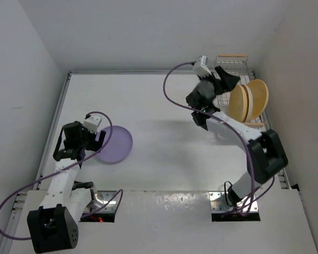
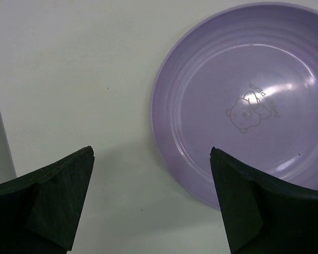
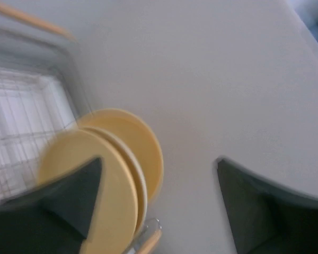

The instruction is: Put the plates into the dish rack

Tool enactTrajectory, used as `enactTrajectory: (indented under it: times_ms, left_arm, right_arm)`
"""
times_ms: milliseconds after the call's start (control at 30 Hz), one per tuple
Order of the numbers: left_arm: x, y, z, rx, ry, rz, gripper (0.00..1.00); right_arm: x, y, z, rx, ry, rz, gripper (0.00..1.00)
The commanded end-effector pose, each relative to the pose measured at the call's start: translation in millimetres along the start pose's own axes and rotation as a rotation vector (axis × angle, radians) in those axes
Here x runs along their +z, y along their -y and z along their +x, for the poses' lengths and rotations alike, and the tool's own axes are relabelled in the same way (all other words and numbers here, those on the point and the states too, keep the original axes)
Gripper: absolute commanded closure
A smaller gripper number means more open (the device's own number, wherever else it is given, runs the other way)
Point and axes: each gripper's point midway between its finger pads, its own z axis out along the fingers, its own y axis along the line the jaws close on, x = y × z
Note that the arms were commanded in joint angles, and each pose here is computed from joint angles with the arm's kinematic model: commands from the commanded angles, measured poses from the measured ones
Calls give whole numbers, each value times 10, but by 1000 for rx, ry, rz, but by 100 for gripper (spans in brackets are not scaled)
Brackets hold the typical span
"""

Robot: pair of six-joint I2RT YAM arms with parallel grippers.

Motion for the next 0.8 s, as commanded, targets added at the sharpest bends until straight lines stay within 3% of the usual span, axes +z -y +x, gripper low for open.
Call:
enactTrajectory:
  times_ms: [0, 33, 67, 100, 167, 200, 233, 267, 367, 500, 600, 767]
  left_arm:
    - [-2, 0, -247, 30, 8, 63, 5]
    - [-48, 24, -376, 49, -5, 97, 3]
    - [-51, 40, -415, 66, -27, 119, 3]
    - [1, 72, -389, 78, -80, 156, 2]
    - [-60, -4, -498, 119, -161, 177, 2]
    - [31, 11, -375, 113, -260, 216, 2]
    - [28, -76, -531, 113, -278, 214, 2]
    - [-42, -5, -383, 96, -379, 266, 2]
    - [20, -78, -283, 22, -478, 281, 6]
    - [197, -74, -111, -101, -528, 309, 6]
    - [275, 3, 40, -289, -618, 422, 22]
    - [467, 79, 274, -222, -640, 368, 23]
  right_arm:
    - [-584, -865, -128, 105, 44, -893, 4]
    - [-636, -659, -534, 330, 35, -1028, 0]
    - [-677, -697, -629, 439, 3, -1149, 0]
    - [-693, -703, -740, 475, 30, -1162, 0]
    - [-748, -852, -796, 426, 68, -1189, 0]
    - [-801, -896, -811, 419, 66, -1228, 0]
    - [-1022, -971, -870, 414, 90, -1360, 0]
    - [-1107, -1053, -885, 398, 87, -1406, 0]
    - [-1373, -1213, -796, 348, 87, -1488, 0]
    - [-1639, -1399, -535, 327, 41, -1554, 0]
    - [-1784, -1428, -446, 344, 45, -1586, 0]
    - [-1892, -1497, -231, 335, 11, -1599, 0]
